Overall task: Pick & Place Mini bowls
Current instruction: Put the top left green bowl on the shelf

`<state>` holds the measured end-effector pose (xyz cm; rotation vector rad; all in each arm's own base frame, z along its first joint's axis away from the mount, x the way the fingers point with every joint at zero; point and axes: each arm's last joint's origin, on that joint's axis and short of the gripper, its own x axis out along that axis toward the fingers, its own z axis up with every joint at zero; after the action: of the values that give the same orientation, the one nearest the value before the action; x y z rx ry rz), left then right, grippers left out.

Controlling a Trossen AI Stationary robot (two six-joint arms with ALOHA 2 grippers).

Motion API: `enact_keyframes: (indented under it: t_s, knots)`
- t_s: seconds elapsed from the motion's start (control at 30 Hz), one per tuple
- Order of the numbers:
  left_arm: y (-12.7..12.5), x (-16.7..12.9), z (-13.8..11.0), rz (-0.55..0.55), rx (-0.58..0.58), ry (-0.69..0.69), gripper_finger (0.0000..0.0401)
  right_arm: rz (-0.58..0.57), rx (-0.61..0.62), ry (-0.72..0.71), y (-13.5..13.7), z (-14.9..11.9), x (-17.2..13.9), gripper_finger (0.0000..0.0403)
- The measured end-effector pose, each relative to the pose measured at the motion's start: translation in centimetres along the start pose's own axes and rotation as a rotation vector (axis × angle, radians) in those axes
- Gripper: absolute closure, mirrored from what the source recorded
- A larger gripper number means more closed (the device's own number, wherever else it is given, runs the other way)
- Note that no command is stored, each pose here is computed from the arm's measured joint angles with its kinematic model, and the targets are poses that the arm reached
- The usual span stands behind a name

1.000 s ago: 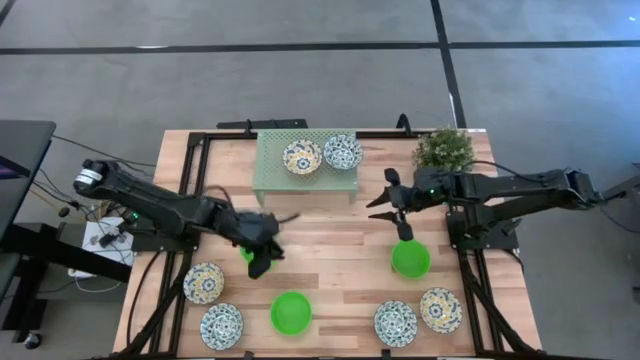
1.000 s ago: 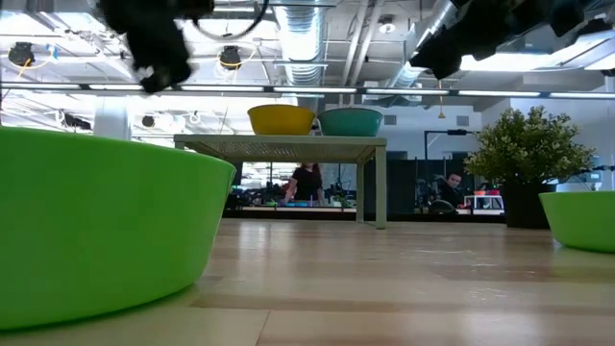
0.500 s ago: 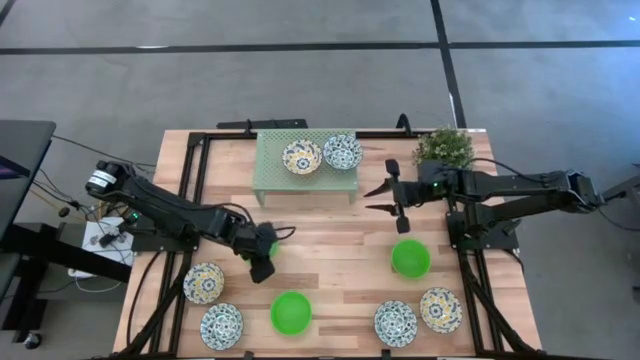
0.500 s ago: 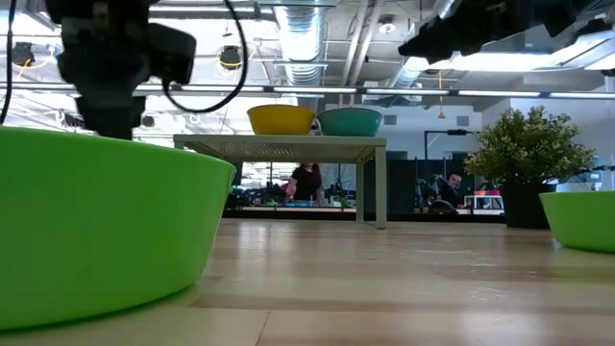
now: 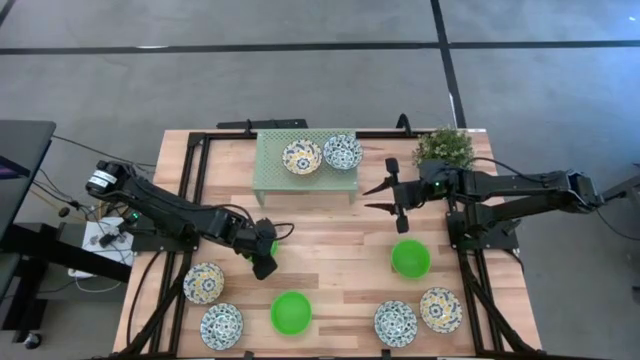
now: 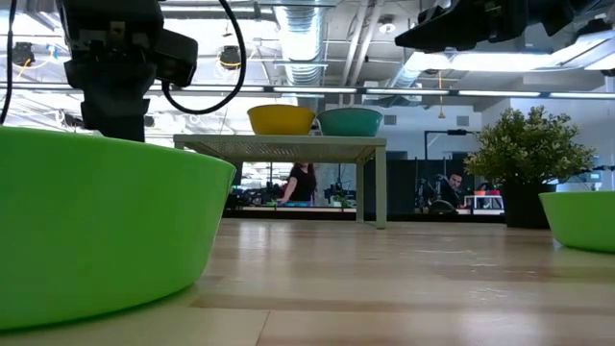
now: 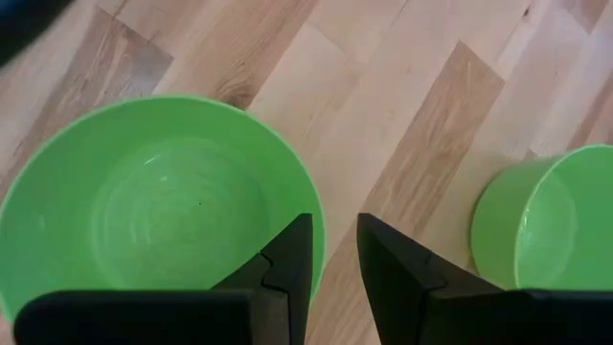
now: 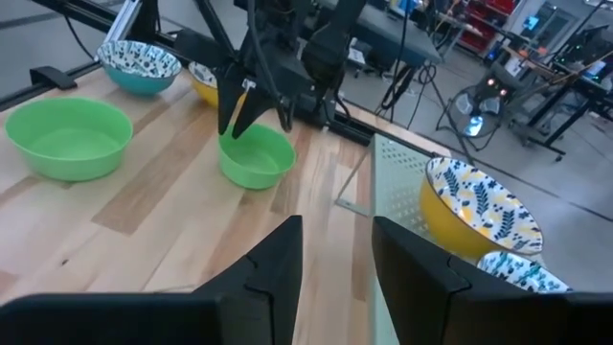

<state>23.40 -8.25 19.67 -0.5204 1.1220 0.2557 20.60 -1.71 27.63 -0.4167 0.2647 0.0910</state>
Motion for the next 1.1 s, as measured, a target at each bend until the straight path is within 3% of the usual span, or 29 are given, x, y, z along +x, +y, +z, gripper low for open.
enact_keyframes:
  t_s: [0.43,0.73,0.9,1.1]
  knots:
    - [-0.2,3.0,-0.6,0.071,0.008,0.079,0.0315,0.001,0.005,0.001,0.0,0.0,0.0,0.0280]
    - [-0.1,4.7,-0.8,0.118,0.015,0.119,0.0333,0.001,0.172,0.001,0.0,0.0,0.0,0.0280]
    - [-0.1,4.3,-0.8,0.120,0.014,0.105,0.0389,0.001,0.173,0.002,0.0,0.0,0.0,0.0280]
    - [-0.3,2.1,-0.3,0.039,-0.030,0.047,0.0392,0.001,0.173,0.002,0.0,0.0,0.0,0.0280]
